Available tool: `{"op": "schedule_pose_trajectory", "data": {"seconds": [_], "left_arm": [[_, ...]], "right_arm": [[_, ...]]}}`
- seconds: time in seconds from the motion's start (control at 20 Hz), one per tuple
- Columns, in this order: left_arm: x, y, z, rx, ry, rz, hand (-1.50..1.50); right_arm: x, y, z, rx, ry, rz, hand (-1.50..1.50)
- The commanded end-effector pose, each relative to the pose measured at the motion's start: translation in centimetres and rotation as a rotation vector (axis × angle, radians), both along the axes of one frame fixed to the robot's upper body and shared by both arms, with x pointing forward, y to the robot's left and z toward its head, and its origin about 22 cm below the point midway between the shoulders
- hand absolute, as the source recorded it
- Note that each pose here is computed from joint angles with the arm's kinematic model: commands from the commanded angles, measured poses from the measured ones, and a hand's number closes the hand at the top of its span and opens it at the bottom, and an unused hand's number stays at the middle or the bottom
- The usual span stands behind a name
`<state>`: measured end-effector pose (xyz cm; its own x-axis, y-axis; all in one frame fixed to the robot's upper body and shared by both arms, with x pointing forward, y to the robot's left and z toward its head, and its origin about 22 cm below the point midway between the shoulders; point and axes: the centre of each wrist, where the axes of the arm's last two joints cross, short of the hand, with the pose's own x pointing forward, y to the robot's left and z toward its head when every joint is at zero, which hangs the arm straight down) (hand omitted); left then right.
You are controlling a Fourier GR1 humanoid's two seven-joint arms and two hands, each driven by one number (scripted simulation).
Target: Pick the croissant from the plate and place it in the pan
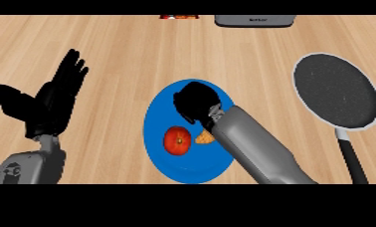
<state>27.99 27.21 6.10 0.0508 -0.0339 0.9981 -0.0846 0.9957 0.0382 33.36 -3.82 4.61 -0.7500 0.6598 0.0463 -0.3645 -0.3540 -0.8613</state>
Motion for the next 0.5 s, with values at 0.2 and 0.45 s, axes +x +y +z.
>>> {"op": "schedule_pose_trajectory", "data": {"seconds": [0.2, 0.45], "left_arm": [[-0.5, 0.7, -0.6, 0.000, 0.015, 0.046, 0.00], [-0.3, 0.0, -0.4, -0.010, 0.028, 0.039, 0.00]], "right_arm": [[1.6, -5.6, -1.6, 0.113, 0.024, -0.591, 1.50], [1.1, -7.1, 0.2, 0.218, -0.137, -0.986, 1.50]]}}
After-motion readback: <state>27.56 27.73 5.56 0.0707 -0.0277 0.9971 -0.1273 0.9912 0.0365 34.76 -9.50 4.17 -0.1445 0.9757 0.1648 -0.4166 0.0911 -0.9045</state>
